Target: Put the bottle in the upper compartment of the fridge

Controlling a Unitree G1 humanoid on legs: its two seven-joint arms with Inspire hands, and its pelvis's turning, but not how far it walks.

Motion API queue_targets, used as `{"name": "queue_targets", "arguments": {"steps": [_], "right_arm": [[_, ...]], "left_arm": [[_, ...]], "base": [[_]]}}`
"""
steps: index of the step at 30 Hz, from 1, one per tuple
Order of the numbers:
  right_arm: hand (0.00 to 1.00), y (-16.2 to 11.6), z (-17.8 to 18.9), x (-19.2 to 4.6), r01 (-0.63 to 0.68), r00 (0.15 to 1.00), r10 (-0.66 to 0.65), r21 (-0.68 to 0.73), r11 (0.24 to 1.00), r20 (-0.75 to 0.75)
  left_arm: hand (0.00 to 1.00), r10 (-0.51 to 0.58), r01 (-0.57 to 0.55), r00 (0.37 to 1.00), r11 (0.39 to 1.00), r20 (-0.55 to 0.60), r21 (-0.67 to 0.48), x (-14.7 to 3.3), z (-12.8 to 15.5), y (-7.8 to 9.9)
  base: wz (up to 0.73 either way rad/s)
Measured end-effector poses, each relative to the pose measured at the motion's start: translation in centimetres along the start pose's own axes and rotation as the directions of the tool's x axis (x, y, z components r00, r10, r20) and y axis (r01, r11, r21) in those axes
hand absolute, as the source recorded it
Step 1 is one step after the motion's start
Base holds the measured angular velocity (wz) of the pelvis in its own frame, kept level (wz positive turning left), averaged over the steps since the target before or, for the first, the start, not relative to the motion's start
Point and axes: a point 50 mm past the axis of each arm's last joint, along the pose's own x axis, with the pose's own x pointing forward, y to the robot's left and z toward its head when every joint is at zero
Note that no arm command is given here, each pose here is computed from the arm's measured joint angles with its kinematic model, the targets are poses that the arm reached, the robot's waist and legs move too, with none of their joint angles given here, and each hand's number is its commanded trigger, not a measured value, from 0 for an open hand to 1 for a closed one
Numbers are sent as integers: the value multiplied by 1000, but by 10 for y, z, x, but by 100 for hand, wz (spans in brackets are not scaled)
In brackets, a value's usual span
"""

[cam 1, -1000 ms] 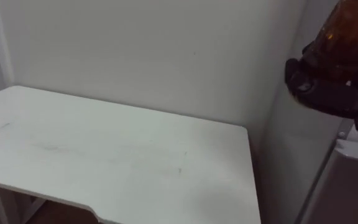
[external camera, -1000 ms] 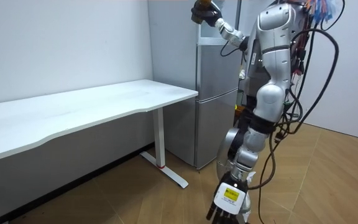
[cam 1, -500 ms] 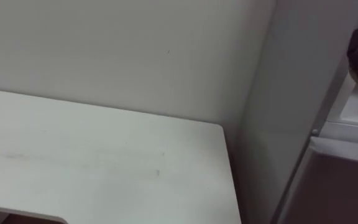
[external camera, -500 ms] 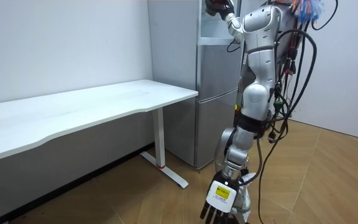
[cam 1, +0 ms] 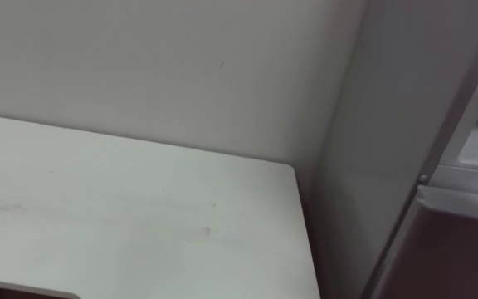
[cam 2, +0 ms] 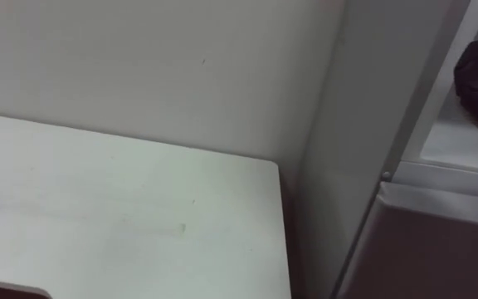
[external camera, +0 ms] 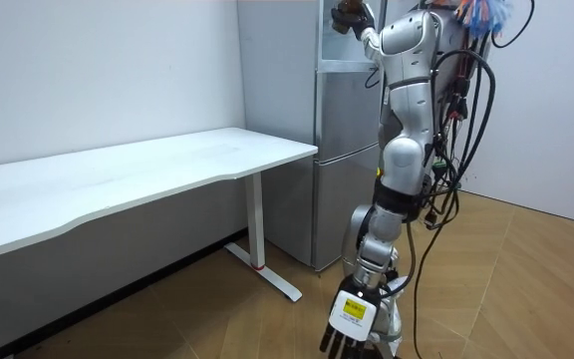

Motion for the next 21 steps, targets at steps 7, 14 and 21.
{"name": "queue_targets", "arguments": {"steps": [7,14,21], "right_arm": [[100,-18,-40,4,94,973,-80,58,994,-217],[100,-30,-56,17,153,936,-136,29,988,-326],[100,-43,-47,40,204,929,-202,-27,979,-310]], "left_arm": [[0,-2,2,1000,1000,6,-20,0,1,1],[0,17,-17,1000,1000,-5,-25,0,-3,6],[0,27,-26,999,1000,-44,6,-1,-11,9]], "base": [[6],[0],[0]]}}
